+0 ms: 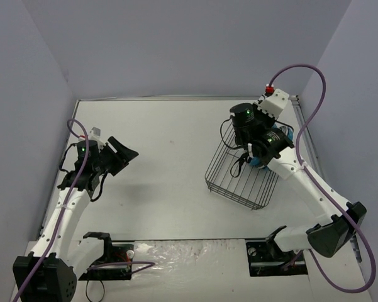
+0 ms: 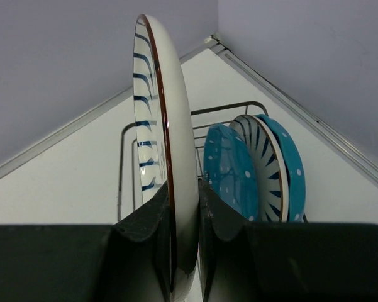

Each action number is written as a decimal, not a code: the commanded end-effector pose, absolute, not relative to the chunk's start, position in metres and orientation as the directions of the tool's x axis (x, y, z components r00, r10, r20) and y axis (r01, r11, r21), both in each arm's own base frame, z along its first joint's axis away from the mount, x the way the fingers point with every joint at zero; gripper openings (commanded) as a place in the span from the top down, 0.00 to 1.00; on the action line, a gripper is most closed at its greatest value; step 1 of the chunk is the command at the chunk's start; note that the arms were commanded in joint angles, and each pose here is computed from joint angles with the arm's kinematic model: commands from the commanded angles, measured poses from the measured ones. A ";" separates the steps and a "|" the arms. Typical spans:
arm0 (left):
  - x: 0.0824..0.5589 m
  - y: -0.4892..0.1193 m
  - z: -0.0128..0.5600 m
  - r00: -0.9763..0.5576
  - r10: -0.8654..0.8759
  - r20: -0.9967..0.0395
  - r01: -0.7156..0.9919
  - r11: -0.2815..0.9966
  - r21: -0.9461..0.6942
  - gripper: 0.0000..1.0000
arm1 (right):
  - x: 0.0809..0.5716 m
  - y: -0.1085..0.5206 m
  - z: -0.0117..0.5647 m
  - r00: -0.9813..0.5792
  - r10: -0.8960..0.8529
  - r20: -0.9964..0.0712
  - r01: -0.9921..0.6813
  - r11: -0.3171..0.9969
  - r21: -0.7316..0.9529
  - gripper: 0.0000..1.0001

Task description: Load the plates into the dish rack

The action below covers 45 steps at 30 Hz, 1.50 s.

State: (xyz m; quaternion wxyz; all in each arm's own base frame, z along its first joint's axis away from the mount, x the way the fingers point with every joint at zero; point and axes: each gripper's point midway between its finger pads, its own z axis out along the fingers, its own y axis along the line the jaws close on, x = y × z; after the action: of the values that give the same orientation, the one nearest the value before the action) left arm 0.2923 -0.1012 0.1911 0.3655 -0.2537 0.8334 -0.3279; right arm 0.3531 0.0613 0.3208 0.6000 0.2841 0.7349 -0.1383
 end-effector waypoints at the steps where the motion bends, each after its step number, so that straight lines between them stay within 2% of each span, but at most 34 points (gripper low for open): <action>1: 0.306 -0.102 0.213 -0.572 -0.655 -0.493 -0.104 0.654 -0.750 0.43 | 0.363 0.032 0.335 0.058 0.308 -0.950 0.678 0.686 0.264 1.00; 18: 0.309 -0.103 0.204 -0.585 -0.657 -0.476 -0.113 0.647 -0.754 0.43 | 0.383 0.025 0.284 -0.048 0.279 -0.959 0.722 0.673 0.160 1.00; 45: 0.310 -0.104 0.196 -0.598 -0.656 -0.460 -0.126 0.644 -0.755 0.43 | 0.394 0.030 0.239 -0.139 0.272 -0.952 0.712 0.696 0.095 1.00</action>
State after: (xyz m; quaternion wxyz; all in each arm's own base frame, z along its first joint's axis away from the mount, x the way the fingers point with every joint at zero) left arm 0.2988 -0.1050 0.1784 0.3500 -0.2514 0.8369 -0.3374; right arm 0.3801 0.0379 0.2127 0.5159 0.2899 0.7801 -0.2030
